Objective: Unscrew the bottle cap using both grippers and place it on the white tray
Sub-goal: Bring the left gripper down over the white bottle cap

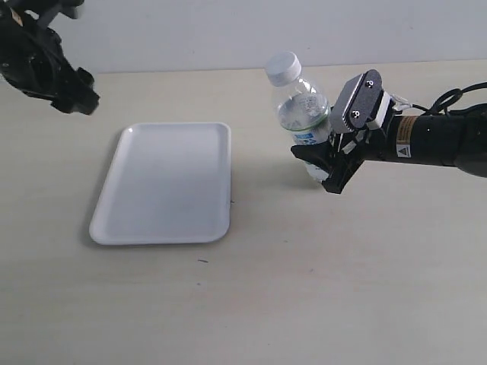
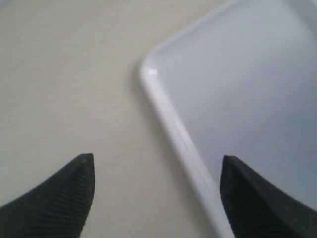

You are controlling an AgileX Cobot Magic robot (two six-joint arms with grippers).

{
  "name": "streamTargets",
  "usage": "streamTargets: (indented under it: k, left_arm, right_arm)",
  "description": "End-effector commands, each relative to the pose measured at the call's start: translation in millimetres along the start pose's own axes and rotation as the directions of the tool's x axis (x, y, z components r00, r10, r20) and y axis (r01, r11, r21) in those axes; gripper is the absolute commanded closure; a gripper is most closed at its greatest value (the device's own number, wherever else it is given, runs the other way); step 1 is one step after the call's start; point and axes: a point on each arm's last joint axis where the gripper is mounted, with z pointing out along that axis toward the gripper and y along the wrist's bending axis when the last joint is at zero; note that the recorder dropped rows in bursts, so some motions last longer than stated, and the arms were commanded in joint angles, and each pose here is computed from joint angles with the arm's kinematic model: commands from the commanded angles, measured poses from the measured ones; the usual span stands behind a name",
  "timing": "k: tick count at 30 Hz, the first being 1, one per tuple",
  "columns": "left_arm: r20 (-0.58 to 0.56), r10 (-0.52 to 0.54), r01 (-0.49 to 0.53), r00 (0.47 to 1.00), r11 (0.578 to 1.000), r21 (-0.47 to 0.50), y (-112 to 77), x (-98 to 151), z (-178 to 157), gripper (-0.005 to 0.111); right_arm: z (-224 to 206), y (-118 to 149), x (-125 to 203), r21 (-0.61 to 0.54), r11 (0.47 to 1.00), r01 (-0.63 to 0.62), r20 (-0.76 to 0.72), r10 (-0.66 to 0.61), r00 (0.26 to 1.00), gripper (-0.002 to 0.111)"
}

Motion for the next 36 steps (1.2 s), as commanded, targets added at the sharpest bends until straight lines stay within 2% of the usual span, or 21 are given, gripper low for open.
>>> streamTargets:
  k: [1, 2, 3, 4, 5, 7, 8, 10, 12, 15, 20, 27, 36]
  left_arm:
    - [0.154, -0.137, 0.060, 0.979, 0.905, 0.422, -32.3, -37, -35, 0.038]
    - [0.187, -0.182, 0.066, 0.965, 0.863, 0.501, -37.0, -46, -45, 0.038]
    - [0.247, -0.273, 0.057, 0.930, 0.770, 0.635, -45.2, -62, -64, 0.038]
    - [0.291, -0.308, 0.025, 0.906, 0.725, 0.688, -51.1, -74, -77, 0.038]
    - [0.327, -0.281, -0.017, 0.902, 0.734, 0.679, -58.1, -82, -85, 0.037]
    - [0.362, -0.154, -0.093, 0.919, 0.809, 0.581, -80.8, -93, -92, 0.037]
    - [0.364, -0.117, -0.097, 0.924, 0.848, 0.521, -90.9, -98, -93, 0.037]
    - [0.356, -0.070, -0.108, 0.932, 0.884, 0.456, -110.1, -106, -97, 0.037]
    - [0.318, -0.056, -0.098, 0.946, 0.888, 0.448, -124.7, -115, -95, 0.037]
    - [0.238, -0.026, -0.092, 0.971, 0.877, 0.472, -136.5, -122, -85, 0.037]
    - [0.155, 0.007, -0.082, 0.988, 0.871, 0.484, -142.2, -130, -63, 0.037]
    - [0.150, 0.010, -0.080, 0.989, 0.882, 0.465, -143.3, -137, -41, 0.037]
    - [0.185, -0.011, -0.075, 0.983, 0.889, 0.451, -142.6, -141, -37, 0.037]
  right_arm:
    - [-1, 0, -5, 0.001, 1.000, -0.006, 0.043, 0.006, 0.999, 0.108]
    - [-1, 0, -5, 0.000, 1.000, -0.020, 0.043, 0.020, 0.999, 0.108]
    - [-1, 0, -5, 0.003, 1.000, -0.028, 0.043, 0.028, 0.999, 0.108]
    - [-1, 0, -5, 0.003, 1.000, -0.028, 0.043, 0.028, 0.999, 0.108]
    - [-1, 0, -5, 0.003, 1.000, -0.028, 0.043, 0.028, 0.999, 0.108]
    - [-1, 0, -5, 0.003, 1.000, -0.028, 0.043, 0.028, 0.999, 0.108]
    - [-1, 0, -5, 0.003, 1.000, -0.028, 0.043, 0.028, 0.999, 0.108]
    - [-1, 0, -5, 0.002, 1.000, -0.028, 0.045, 0.028, 0.999, 0.108]
    - [-1, 0, -5, 0.002, 1.000, -0.028, 0.045, 0.028, 0.999, 0.108]
    - [-1, 0, -5, 0.002, 1.000, -0.028, 0.045, 0.028, 0.999, 0.108]
    - [-1, 0, -5, 0.002, 0.999, -0.036, 0.045, 0.036, 0.998, 0.108]
    - [-1, 0, -5, 0.002, 0.999, -0.036, 0.045, 0.036, 0.998, 0.108]
    - [-1, 0, -5, 0.002, 0.999, -0.036, 0.045, 0.036, 0.998, 0.108]
